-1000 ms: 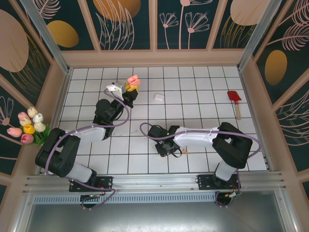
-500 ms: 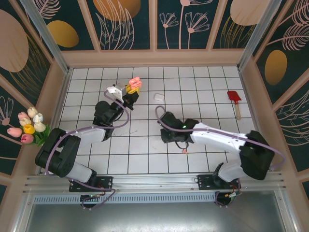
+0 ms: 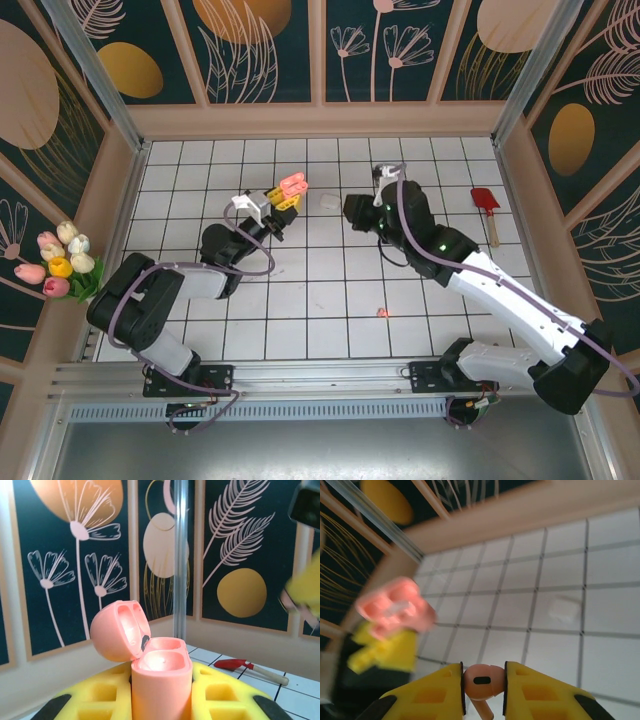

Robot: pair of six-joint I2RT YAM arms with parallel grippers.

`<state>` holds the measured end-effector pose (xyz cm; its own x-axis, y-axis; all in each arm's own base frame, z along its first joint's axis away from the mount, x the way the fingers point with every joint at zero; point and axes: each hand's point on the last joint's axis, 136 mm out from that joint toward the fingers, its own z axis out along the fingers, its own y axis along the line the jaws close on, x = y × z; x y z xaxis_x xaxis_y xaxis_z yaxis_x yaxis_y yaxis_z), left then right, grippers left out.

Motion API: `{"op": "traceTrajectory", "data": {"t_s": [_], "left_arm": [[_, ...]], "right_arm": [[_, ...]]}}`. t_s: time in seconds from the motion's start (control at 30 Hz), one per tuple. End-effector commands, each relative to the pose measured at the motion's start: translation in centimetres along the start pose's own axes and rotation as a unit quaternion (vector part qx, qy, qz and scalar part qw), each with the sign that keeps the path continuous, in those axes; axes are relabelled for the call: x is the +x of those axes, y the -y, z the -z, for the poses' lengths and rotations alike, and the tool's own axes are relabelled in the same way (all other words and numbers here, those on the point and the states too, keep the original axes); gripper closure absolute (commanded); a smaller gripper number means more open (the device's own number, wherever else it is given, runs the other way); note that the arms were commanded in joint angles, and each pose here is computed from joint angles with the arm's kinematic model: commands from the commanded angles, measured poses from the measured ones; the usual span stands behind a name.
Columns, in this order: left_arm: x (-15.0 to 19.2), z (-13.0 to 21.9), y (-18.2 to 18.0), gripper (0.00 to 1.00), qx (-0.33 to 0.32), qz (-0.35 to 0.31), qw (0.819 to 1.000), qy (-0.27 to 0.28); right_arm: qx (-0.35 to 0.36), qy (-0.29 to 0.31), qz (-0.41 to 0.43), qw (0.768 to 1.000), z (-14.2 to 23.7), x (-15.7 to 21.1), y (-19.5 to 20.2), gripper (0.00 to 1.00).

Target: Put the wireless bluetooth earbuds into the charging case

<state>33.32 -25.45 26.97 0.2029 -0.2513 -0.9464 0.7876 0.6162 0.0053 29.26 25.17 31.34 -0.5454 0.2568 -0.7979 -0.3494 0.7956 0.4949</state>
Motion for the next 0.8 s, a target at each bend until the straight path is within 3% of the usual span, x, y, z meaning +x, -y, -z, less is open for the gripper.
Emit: {"op": "traceTrajectory", "data": {"t_s": [0.0,0.33,0.77], "left_arm": [[-2.6,-0.2,1.2,1.00,0.014,-0.055,0.997,0.060],[-3.7,-1.4,-1.3,1.00,-0.100,-0.129,0.983,0.082],[-4.6,-2.6,-2.1,1.00,-0.123,-0.117,0.979,0.109]], "right_arm": [[-0.065,0.088,0.010,0.994,1.2,-5.2,-3.5,0.78],[-0.173,0.144,0.008,0.974,0.8,-7.3,-7.4,0.78],[-0.250,0.184,-0.016,0.950,-0.2,-6.5,-8.3,0.78]]}}
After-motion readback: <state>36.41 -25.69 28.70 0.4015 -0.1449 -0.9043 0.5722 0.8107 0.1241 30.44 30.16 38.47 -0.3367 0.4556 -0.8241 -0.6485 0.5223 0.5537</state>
